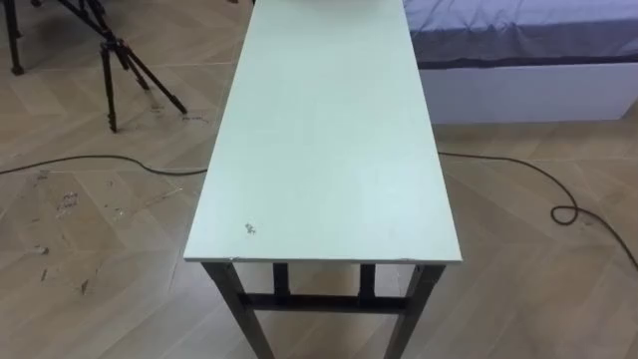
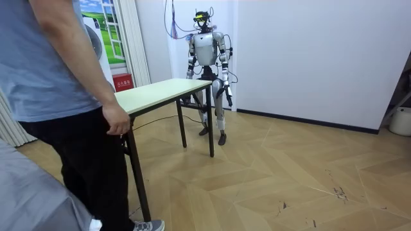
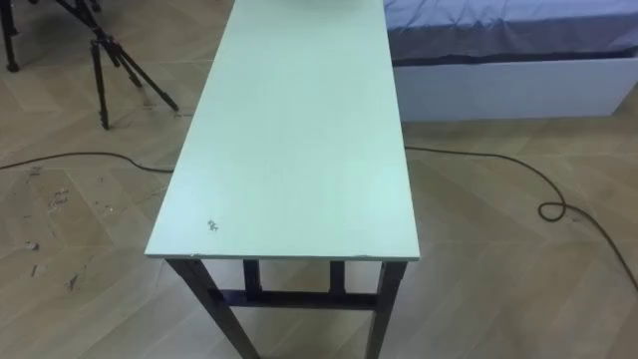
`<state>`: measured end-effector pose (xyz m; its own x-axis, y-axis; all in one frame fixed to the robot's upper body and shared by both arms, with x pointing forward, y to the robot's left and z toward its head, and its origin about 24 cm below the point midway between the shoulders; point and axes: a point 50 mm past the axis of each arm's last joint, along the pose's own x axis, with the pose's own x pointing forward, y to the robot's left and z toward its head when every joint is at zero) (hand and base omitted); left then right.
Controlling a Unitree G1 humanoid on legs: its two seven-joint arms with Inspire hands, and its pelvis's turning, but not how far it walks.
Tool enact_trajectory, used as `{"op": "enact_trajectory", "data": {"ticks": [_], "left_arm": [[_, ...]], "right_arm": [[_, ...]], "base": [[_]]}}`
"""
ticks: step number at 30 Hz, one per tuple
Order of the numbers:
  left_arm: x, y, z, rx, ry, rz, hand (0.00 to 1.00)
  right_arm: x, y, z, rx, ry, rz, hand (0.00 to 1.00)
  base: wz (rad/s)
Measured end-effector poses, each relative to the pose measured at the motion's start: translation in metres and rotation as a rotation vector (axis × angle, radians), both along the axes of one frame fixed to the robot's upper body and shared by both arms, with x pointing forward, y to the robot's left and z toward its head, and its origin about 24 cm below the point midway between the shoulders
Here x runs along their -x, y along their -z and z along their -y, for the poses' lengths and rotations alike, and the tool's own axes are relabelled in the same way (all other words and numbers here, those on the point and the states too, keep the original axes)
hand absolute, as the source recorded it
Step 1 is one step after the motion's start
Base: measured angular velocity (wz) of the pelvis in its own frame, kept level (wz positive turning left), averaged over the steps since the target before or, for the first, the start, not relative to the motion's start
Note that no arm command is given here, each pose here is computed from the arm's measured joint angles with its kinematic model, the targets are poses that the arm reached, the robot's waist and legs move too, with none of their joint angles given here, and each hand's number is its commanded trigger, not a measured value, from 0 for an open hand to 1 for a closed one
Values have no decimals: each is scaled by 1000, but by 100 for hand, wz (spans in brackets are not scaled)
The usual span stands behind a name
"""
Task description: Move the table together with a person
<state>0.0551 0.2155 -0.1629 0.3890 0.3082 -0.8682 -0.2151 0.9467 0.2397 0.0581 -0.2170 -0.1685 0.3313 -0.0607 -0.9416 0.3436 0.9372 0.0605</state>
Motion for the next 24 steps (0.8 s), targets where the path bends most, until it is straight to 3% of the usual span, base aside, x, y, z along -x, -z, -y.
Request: {"op": "enact_trajectory", "data": {"ticks": [7, 12, 15, 21, 24], "left_arm": [[3, 0, -2, 5, -36, -6, 0], [10, 2, -2, 65, -176, -14, 0], [19, 6, -2, 167, -306, -24, 0], [20, 7, 2, 321, -369, 0, 0], [7, 3, 7, 451, -470, 95, 0]], "right_arm": [[1, 0, -2, -13, 0, -3, 0], [4, 1, -2, -27, 16, -27, 0], [5, 1, -3, -59, 27, -23, 0], [4, 0, -1, -123, 37, -5, 0], [-9, -5, -3, -196, 95, 68, 0]], "base": [[0], [0], [0], [3], [1]]}}
